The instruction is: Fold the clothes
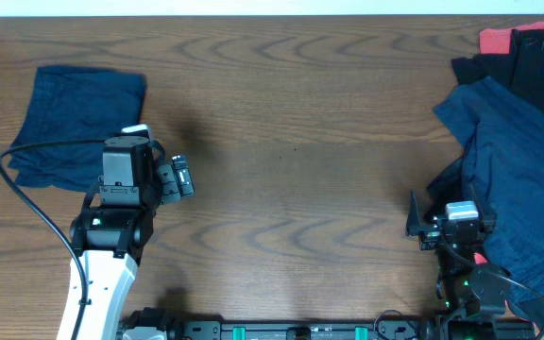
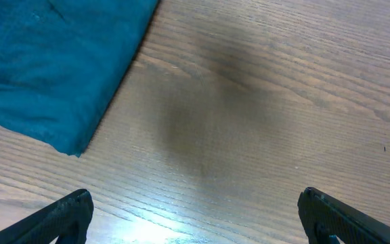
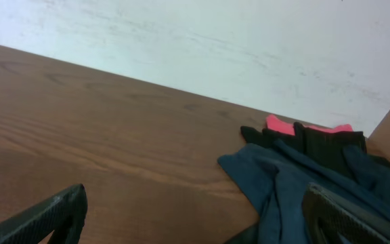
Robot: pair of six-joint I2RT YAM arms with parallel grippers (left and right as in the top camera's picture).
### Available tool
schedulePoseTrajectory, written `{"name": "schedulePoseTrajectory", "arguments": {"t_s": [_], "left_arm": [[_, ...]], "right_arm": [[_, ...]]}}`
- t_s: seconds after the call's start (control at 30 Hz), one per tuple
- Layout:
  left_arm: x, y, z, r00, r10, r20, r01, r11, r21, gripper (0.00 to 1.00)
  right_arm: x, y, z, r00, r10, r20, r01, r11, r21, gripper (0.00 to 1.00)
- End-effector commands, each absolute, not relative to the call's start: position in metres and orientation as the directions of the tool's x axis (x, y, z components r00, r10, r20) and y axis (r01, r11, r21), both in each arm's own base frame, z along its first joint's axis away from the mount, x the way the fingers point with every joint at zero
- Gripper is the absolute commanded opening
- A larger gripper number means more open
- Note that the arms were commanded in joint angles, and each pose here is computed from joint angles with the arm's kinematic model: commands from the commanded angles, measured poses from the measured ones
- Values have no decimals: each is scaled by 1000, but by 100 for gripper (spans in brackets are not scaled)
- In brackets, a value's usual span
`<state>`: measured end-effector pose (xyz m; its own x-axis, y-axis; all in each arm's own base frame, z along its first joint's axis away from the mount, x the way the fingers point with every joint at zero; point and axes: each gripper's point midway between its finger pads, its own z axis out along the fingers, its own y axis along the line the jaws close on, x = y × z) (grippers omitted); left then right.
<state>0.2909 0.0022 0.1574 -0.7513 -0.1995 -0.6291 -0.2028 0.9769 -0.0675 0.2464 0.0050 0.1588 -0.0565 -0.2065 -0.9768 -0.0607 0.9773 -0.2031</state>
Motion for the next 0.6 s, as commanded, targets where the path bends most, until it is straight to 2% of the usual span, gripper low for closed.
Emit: {"name": "schedulePoseTrajectory", "arguments": {"t_s": [0.0,0.27,0.43,0.57], "left_arm": [[291,4,158,-751,-182,-635,-196,979,-49,98],[286,4,157,-758,-182,-626,-197,979,-46,98],[251,0,158,-797,-181,-576,-179,982,-60,98],[222,2,170,-778,-181,-602,-175,982,-69,98]], "right_arm": [[246,1,159,-59,-190,-980,-43,981,-188,99],[246,1,159,-59,-190,-980,-43,981,-188,99],[246,1,159,-59,-190,-980,-43,981,-188,99],[246,1,159,-59,-190,-980,-43,981,-188,99]]}}
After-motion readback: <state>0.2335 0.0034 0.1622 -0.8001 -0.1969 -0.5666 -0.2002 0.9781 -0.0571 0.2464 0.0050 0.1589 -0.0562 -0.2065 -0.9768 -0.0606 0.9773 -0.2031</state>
